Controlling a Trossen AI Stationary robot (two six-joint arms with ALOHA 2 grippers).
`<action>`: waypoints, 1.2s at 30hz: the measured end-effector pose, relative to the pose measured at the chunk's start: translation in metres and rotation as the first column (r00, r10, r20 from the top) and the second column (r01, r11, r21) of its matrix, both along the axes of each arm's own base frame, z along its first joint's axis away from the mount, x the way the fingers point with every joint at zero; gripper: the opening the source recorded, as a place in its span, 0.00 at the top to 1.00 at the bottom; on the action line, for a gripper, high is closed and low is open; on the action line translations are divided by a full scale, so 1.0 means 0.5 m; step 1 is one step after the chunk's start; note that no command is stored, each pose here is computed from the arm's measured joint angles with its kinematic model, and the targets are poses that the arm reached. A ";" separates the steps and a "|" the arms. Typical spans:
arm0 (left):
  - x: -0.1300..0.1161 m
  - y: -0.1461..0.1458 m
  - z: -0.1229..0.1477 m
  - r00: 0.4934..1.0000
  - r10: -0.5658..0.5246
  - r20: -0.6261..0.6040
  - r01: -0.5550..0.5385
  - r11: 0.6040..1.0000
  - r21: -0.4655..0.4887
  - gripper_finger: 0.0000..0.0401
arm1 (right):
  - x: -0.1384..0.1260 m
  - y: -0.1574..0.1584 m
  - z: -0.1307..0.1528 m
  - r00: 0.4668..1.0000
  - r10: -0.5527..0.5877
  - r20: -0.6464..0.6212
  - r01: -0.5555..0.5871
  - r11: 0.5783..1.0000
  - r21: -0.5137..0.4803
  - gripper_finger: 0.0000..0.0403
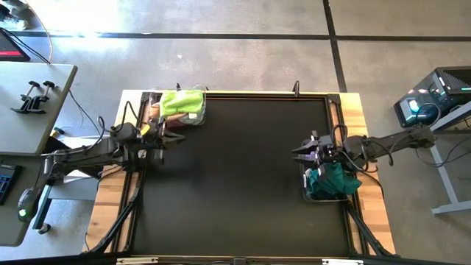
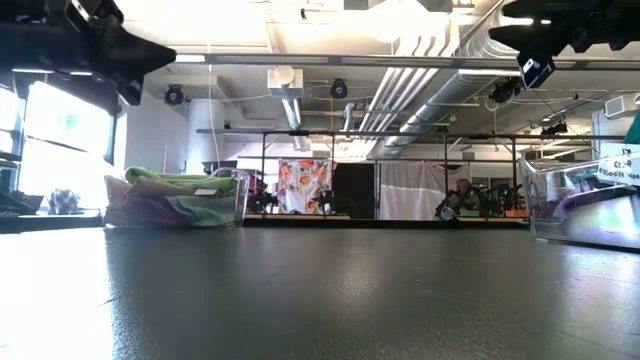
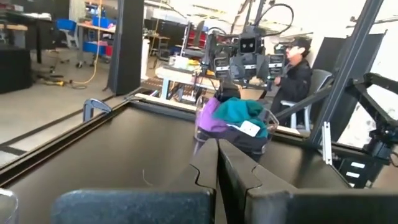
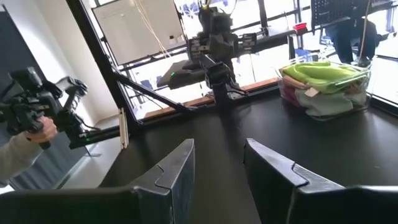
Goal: Sort towels by color in basket
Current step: Return to Home Position
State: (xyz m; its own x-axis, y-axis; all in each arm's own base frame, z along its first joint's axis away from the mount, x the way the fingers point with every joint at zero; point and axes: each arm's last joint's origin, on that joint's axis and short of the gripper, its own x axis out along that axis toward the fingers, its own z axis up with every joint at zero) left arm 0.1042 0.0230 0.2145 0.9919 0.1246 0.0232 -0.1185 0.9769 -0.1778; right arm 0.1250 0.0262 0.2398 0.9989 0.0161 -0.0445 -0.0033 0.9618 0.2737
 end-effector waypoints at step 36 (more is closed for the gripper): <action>-0.030 -0.017 -0.044 1.000 0.003 0.009 -0.003 1.000 0.026 1.00 | -0.066 -0.017 -0.075 0.979 0.011 0.201 -0.022 0.998 0.053 0.67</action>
State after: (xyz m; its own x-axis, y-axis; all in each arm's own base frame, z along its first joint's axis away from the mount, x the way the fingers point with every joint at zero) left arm 0.0891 0.0144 0.1925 0.9914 0.1264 0.0350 -0.1197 0.9808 -0.1537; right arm 0.0919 0.0178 0.2023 0.9869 0.0295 0.1584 -0.0792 0.9448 0.3180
